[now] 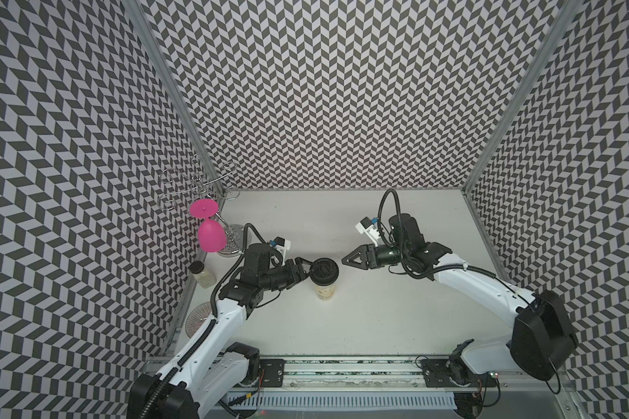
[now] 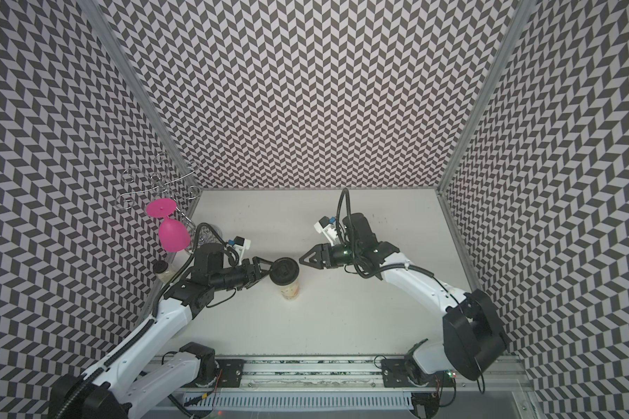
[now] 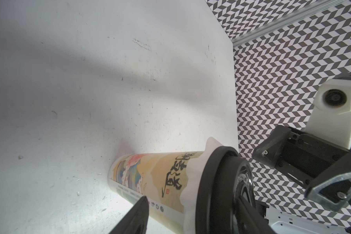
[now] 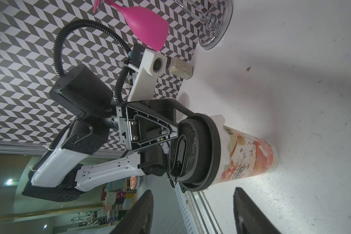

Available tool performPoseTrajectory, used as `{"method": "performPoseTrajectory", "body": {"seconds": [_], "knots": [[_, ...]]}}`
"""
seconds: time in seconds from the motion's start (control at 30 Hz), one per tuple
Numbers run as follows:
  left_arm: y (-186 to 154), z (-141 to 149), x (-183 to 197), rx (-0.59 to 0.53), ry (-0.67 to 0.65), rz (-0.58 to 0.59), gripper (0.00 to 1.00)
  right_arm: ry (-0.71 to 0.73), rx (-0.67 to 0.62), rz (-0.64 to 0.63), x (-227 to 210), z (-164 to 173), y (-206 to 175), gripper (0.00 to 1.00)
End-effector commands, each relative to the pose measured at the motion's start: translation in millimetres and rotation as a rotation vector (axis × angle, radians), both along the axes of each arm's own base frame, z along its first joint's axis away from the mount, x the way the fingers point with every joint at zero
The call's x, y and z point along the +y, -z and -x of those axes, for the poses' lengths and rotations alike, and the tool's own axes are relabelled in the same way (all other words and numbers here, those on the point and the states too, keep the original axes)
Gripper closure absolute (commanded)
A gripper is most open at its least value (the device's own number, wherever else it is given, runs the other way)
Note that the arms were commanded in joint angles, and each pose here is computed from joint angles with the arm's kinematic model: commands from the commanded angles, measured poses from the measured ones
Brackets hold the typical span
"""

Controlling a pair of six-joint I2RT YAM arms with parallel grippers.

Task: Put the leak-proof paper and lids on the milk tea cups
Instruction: Secure the cup lid on the cup, then reset both arms

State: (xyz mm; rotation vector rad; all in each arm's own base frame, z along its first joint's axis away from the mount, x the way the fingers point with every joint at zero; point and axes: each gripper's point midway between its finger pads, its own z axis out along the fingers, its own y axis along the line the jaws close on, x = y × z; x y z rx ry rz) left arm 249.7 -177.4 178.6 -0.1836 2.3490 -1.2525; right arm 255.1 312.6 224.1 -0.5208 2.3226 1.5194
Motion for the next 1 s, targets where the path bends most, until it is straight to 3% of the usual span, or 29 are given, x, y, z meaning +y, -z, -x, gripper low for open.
{"method": "performPoseTrajectory", "body": {"seconds": [0.0,0.13,0.23,0.43,0.5,0.6,0.73,0.9,0.97], "knots": [[-23.1,-6.1,9.5,-0.050,-0.027,-0.029,0.28,0.054,-0.082,0.011,-14.0,-12.1,-14.2,0.38],[-62.2,-17.1,23.5,-0.161,-0.078,-0.075,0.23,0.242,-0.193,0.126,-57.9,-41.4,-14.5,0.38],[-86.1,-31.3,39.9,-0.292,-0.150,-0.165,0.22,0.476,-0.291,0.269,-106.3,-69.8,-11.9,0.37],[-95.4,-76.0,126.2,-0.734,-0.529,-0.617,0.23,1.115,-0.622,0.508,-239.9,-109.8,-24.4,0.31],[-83.8,-82.6,151.5,-0.847,-0.634,-0.751,0.16,1.260,-0.750,0.571,-275.6,-109.6,-21.1,0.29],[-44.8,-94.8,181.3,-0.845,-0.691,-0.870,0.13,1.343,-0.904,0.649,-305.3,-105.9,-0.9,0.26],[-0.8,-115.0,192.2,-0.787,-0.656,-0.907,0.13,1.374,-0.775,0.733,-334.1,-128.1,48.4,0.20],[6.6,-117.1,188.9,-0.924,-0.661,-0.842,0.11,1.271,-0.918,0.674,-318.0,-141.2,59.0,0.18],[11.3,-123.2,187.4,-0.921,-0.638,-0.787,0.11,1.239,-0.934,0.631,-317.1,-137.4,68.1,0.18]]}}
